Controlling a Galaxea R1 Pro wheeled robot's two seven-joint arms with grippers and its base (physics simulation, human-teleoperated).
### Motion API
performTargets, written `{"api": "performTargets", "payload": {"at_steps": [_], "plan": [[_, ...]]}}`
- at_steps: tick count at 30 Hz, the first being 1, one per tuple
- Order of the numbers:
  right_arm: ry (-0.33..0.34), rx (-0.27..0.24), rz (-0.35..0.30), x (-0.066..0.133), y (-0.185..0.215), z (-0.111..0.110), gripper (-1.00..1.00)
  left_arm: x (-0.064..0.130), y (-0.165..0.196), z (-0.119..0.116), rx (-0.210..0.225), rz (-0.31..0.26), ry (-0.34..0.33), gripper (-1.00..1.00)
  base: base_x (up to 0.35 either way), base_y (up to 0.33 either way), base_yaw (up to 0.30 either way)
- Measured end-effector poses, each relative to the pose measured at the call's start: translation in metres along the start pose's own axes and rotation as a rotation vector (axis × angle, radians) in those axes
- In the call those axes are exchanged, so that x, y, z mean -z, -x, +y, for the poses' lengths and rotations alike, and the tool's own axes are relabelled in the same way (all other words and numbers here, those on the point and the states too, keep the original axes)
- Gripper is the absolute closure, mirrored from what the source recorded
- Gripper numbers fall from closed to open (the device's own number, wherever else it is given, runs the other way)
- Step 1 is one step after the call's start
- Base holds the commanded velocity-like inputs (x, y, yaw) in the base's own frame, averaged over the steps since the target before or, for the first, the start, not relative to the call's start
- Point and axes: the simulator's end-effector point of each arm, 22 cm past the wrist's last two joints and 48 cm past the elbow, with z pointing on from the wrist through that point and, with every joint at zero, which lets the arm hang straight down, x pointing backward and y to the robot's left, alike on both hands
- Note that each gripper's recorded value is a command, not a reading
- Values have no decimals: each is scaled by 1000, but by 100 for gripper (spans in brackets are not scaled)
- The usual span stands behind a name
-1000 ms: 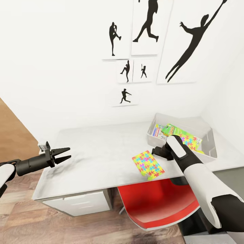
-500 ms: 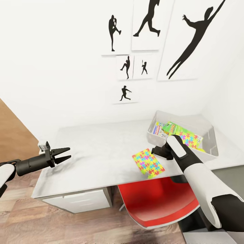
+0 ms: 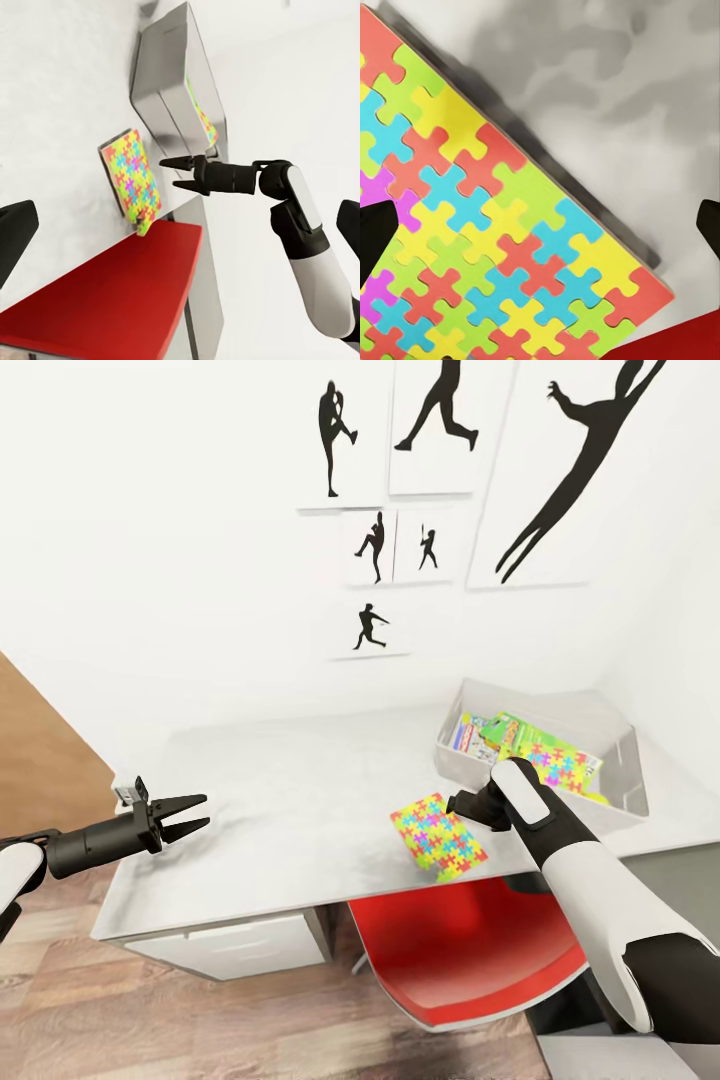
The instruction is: Put all the toys in the child's room - the three board games (two on the bed and one on the table), the two jigsaw puzzles on the table, and the tennis ball on the table - inside the toy box on the table in the child's room.
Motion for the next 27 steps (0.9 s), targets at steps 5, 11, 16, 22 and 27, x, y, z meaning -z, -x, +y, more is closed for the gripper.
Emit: {"api": "performTargets", "payload": {"at_steps": [5, 11, 16, 22, 27], "plan": [[-2, 0, 7, -5, -2, -1, -100, -1, -1, 4, 7, 3, 3, -100, 0, 0, 0], [-4, -2, 13, -10, -3, -1, -100, -2, -2, 9, 15, 6, 7, -100, 0, 0, 0], [-7, -2, 20, -14, -5, -2, -100, -4, -3, 14, 20, 8, 12, -100, 0, 0, 0], [-10, -2, 28, -19, -8, -3, -100, -4, -4, 19, 28, 12, 18, -100, 0, 0, 0], [-10, -2, 36, -24, -10, -4, -100, -5, -5, 23, 34, 14, 21, -100, 0, 0, 0]]}}
